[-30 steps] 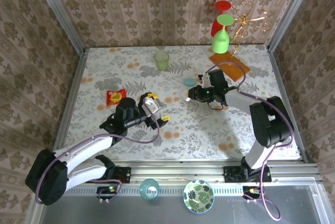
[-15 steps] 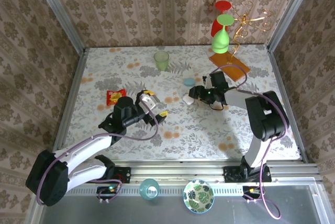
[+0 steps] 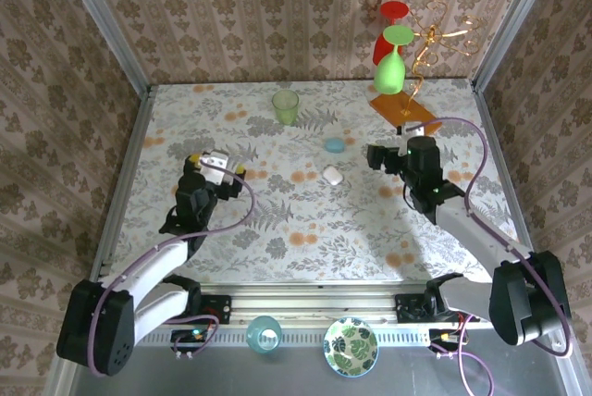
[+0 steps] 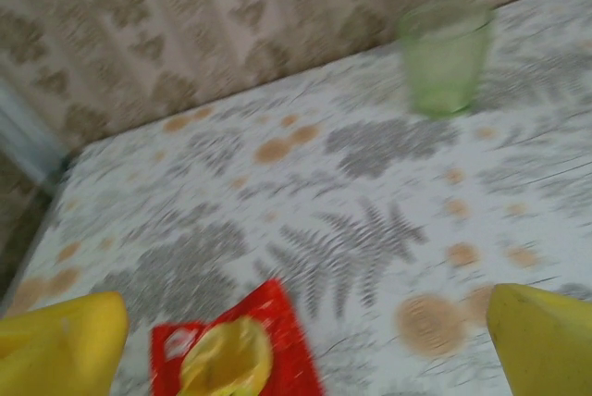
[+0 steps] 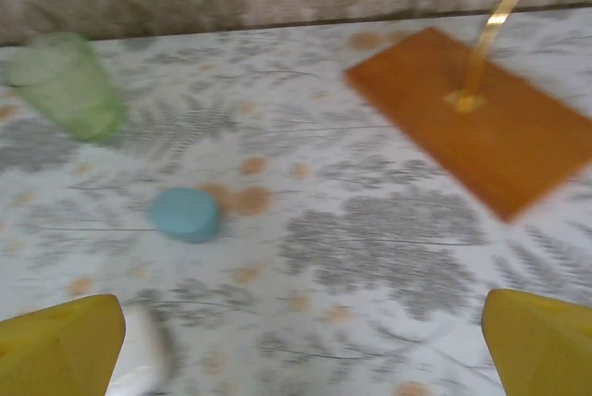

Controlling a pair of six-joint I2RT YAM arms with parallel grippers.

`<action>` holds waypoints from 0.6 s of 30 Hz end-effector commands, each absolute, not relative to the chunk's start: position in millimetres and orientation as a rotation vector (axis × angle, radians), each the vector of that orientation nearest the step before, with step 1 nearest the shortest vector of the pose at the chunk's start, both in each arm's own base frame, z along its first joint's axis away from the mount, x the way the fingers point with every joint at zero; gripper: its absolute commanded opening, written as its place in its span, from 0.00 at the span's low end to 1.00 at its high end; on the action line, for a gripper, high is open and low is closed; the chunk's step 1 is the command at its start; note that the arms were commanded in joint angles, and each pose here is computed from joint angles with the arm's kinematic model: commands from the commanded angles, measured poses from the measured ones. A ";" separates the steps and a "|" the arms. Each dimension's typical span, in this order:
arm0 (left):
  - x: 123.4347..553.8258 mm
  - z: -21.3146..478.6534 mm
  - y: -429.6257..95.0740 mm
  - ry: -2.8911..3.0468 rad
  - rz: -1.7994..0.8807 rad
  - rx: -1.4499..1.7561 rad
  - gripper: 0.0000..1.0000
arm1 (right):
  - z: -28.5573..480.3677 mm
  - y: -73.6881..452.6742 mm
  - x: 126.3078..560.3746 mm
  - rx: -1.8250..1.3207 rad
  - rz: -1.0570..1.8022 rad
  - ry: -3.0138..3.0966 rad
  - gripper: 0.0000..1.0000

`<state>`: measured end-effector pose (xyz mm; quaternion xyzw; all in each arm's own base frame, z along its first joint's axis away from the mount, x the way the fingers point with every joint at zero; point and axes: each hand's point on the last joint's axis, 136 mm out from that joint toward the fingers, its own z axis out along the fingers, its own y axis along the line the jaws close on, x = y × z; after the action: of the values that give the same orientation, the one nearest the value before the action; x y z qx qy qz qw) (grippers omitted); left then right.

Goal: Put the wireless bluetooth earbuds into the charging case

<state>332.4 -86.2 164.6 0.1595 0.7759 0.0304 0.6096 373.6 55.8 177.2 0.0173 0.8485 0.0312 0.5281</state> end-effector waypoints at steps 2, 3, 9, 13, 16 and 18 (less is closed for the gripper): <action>339.4 151.5 -50.8 1.806 0.171 0.231 1.00 | 156.3 3.7 362.7 0.097 -0.226 1.987 1.00; 340.7 145.6 -46.2 1.814 0.159 0.214 1.00 | 152.1 -0.3 361.6 0.111 -0.219 1.961 1.00; 355.8 131.1 -35.3 1.806 0.087 0.180 1.00 | 132.5 -8.7 367.9 0.154 -0.148 1.870 1.00; 373.4 127.4 -28.0 1.836 0.090 0.185 1.00 | 132.8 -9.4 378.3 0.132 -0.156 1.853 1.00; 385.0 122.8 -18.3 1.849 0.101 0.168 1.00 | 132.4 -13.3 383.4 0.134 -0.158 1.819 1.00; 391.1 114.3 -11.0 1.860 0.088 0.138 1.00 | 115.6 -15.2 386.8 0.141 -0.142 1.852 1.00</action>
<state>377.0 -13.3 103.0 0.0734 0.8165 0.0593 0.5695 374.1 -12.8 104.4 0.0601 0.8216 -0.0669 0.5629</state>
